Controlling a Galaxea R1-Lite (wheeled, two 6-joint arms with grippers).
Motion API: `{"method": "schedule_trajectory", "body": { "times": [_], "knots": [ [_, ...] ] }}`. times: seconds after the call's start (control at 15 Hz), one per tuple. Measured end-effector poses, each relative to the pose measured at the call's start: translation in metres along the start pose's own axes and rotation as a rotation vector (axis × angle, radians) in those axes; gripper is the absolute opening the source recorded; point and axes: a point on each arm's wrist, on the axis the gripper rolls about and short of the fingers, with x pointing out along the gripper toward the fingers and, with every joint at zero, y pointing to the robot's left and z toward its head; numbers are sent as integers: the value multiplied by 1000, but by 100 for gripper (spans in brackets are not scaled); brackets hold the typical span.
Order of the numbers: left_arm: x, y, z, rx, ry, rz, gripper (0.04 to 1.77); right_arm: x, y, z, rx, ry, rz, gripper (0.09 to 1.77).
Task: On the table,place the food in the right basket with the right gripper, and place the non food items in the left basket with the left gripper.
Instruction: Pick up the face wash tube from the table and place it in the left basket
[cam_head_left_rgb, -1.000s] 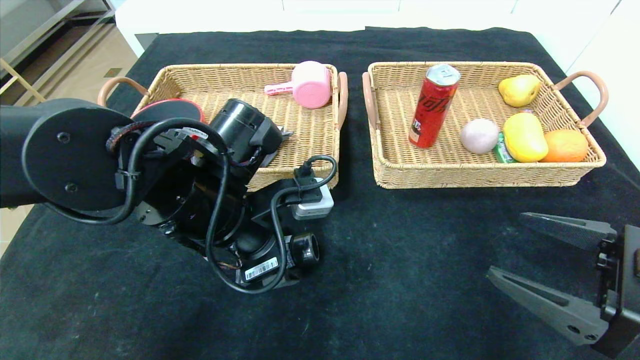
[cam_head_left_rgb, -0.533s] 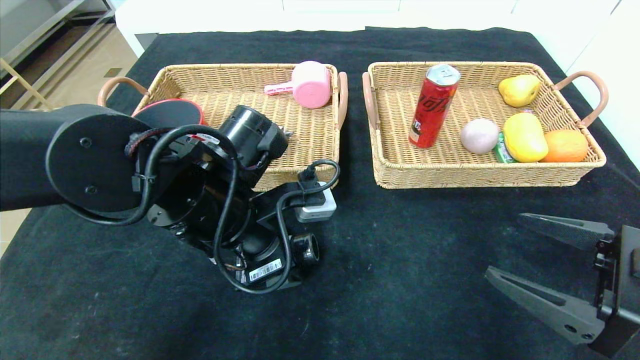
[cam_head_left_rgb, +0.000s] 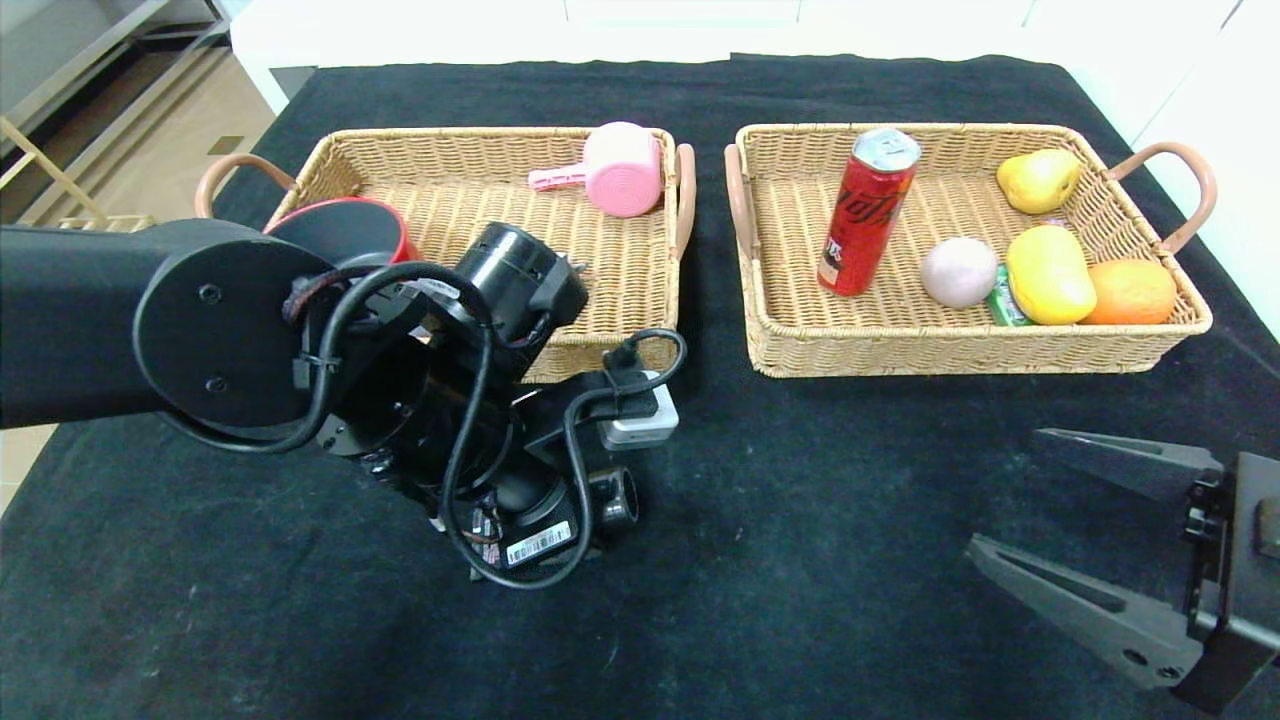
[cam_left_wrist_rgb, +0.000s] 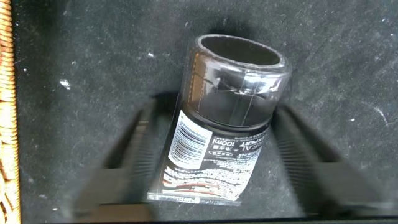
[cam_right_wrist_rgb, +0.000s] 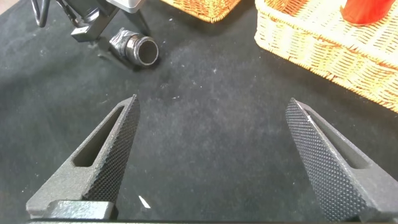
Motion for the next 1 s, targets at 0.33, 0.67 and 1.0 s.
{"method": "schedule_trajectory", "body": {
  "times": [0.33,0.67,1.0],
  "knots": [
    [1,0,-1,0,13,10,79,4,-1,-2,6,15,0,171],
    [2,0,0,-2,13,8,78,5,-2,-3,6,19,-2,171],
    [2,-3,2,-14,13,6,77,5,-2,-3,6,18,-4,171]
  ]
}}
